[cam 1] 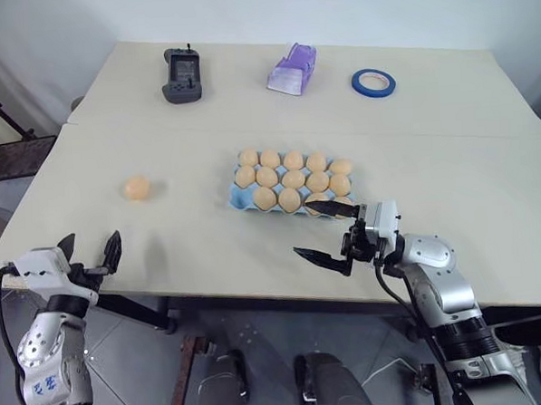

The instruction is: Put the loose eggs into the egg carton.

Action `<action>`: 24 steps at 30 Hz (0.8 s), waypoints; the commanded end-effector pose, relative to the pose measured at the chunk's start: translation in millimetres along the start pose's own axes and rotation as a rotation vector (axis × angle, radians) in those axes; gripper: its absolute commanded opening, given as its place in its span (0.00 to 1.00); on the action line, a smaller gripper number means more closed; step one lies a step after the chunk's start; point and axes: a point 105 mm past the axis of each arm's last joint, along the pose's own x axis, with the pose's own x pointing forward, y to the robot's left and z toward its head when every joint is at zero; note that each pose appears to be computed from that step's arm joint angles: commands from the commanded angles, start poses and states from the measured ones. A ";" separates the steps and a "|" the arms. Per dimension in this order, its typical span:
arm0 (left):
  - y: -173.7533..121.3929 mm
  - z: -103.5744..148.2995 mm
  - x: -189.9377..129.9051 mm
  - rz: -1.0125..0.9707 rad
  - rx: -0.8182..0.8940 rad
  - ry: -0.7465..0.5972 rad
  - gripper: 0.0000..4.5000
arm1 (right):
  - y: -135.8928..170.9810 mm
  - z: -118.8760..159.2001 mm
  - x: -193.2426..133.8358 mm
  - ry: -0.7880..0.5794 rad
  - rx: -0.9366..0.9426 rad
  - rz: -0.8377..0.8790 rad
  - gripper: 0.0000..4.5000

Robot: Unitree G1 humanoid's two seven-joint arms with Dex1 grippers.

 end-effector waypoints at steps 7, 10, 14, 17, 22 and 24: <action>-30.3 31.4 82.8 -0.127 0.066 -0.042 1.00 | 0.9 -8.4 -8.2 0.016 -0.006 -0.023 1.00; -34.6 29.9 99.2 -0.138 0.066 -0.021 1.00 | 3.1 -11.4 -8.4 0.018 0.004 -0.030 1.00; -30.8 21.9 115.7 -0.101 0.080 0.017 1.00 | 8.2 -15.2 -6.1 0.017 0.016 -0.036 1.00; -33.1 19.8 120.4 -0.109 0.055 0.021 1.00 | 8.8 -15.2 -4.9 0.012 0.018 -0.043 1.00; -37.6 15.3 122.2 -0.146 0.043 0.045 0.80 | 7.4 -14.7 -4.6 0.010 0.014 -0.052 1.00; -37.6 12.7 121.0 -0.161 0.040 0.063 0.65 | 5.8 -14.0 -5.4 0.011 0.010 -0.057 1.00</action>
